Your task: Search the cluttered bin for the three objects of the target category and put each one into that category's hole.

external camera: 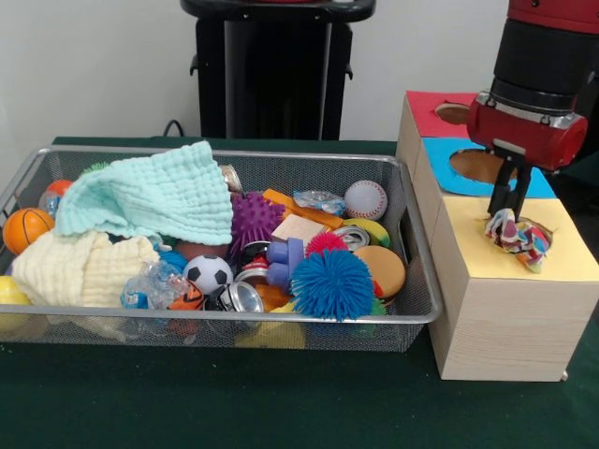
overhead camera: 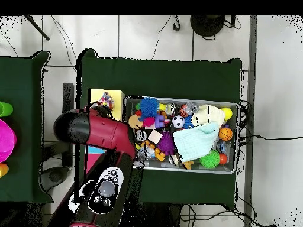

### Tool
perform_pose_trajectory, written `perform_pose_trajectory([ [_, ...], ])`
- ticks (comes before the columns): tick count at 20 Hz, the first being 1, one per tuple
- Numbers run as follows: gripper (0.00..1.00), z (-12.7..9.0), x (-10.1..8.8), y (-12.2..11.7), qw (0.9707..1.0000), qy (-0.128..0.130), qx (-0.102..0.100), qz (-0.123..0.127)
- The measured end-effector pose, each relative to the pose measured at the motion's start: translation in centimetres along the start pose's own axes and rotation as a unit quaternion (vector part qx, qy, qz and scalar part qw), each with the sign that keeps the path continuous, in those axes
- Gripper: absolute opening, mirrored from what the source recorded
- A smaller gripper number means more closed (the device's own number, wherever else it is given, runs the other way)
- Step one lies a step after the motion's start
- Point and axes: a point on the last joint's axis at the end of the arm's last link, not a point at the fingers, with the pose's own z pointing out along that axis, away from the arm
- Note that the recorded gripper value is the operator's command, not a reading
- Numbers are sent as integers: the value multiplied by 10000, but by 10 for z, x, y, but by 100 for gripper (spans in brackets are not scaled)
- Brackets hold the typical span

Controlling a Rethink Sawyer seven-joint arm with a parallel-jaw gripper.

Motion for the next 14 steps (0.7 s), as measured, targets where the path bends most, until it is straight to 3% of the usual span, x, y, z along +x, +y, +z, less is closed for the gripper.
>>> perform_pose_trajectory([
  [14, 0, -17, 0, -3, 9999, 120, 15, 49],
])
